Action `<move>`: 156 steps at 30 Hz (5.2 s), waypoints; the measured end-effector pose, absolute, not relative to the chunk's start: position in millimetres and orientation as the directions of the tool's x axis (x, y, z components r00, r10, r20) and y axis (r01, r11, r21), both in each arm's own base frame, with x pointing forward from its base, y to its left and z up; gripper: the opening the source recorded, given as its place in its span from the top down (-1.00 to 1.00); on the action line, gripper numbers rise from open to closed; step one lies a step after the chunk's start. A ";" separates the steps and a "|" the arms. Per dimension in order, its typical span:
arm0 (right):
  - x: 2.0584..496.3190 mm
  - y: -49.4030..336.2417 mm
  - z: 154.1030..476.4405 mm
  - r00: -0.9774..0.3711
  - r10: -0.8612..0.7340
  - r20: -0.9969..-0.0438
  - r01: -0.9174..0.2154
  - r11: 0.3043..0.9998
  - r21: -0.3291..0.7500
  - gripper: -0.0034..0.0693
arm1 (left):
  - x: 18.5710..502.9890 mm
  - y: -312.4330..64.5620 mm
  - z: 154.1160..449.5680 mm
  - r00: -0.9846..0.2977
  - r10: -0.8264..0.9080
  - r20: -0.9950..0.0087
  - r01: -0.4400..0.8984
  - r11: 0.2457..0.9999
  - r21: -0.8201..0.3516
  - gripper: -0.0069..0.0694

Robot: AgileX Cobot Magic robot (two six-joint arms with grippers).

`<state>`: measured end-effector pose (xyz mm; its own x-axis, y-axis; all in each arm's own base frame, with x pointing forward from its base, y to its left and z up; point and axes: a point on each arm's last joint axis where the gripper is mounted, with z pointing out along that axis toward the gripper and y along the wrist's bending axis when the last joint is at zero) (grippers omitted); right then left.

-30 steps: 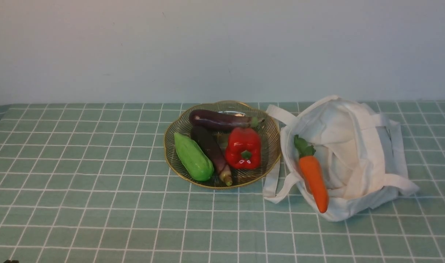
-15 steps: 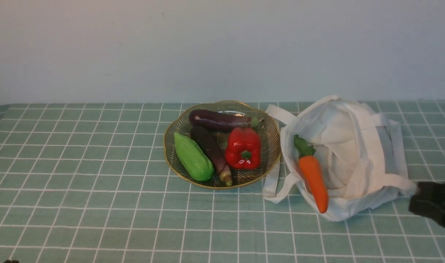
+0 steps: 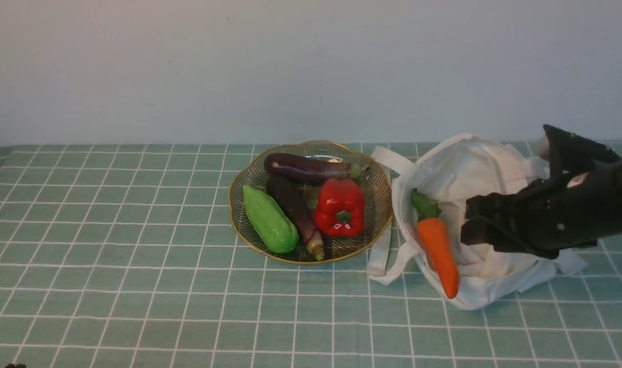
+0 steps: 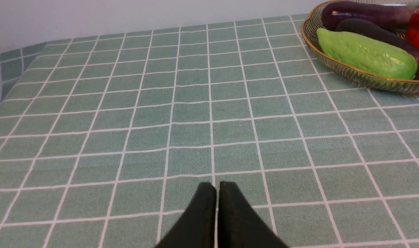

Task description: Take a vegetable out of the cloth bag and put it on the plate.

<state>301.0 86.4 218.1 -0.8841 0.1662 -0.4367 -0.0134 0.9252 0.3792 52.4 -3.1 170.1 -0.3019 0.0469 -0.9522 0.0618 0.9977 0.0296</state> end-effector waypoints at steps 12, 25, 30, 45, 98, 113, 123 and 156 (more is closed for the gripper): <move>362.9 102.7 169.5 -0.918 0.119 -0.378 -0.029 0.930 0.365 -0.31 | 52.4 -3.1 170.1 -0.302 0.047 -0.952 0.062 0.998 0.030 0.83; 365.9 105.9 155.0 -0.939 0.061 -0.338 -0.069 0.930 0.361 0.00 | 52.4 -3.1 170.1 -0.302 0.047 -0.952 0.062 0.998 0.030 0.83; 354.6 103.3 191.4 -0.924 -0.001 -0.383 -0.144 0.927 0.345 0.00 | 52.4 -3.1 170.1 -0.302 0.047 -0.952 0.062 0.998 0.030 0.83; 310.8 121.9 293.1 -0.816 -0.087 -0.571 -0.405 0.792 0.458 0.00 | 52.4 -3.1 170.1 -0.302 0.047 -0.952 0.062 0.998 0.030 0.83; 269.5 91.7 459.6 -0.535 -0.401 -0.744 -0.587 0.809 -0.014 0.94 | 52.4 -3.1 170.1 -0.302 0.047 -0.952 0.062 0.998 0.030 0.83; 110.6 41.3 389.2 -0.369 -0.185 -0.911 -0.429 0.903 -0.010 0.95 | 52.4 -3.1 170.1 -0.302 0.047 -0.952 0.062 0.998 0.030 0.83; 86.5 27.2 328.6 -0.120 0.031 -0.992 -0.292 0.954 0.066 0.95 | 52.4 -3.1 170.1 -0.302 0.047 -0.952 0.062 0.998 0.030 0.83; 77.2 22.5 314.9 -0.090 0.064 -0.994 -0.260 0.962 0.085 0.95 | 52.4 -3.1 170.1 -0.302 0.047 -0.952 0.062 0.998 0.030 0.83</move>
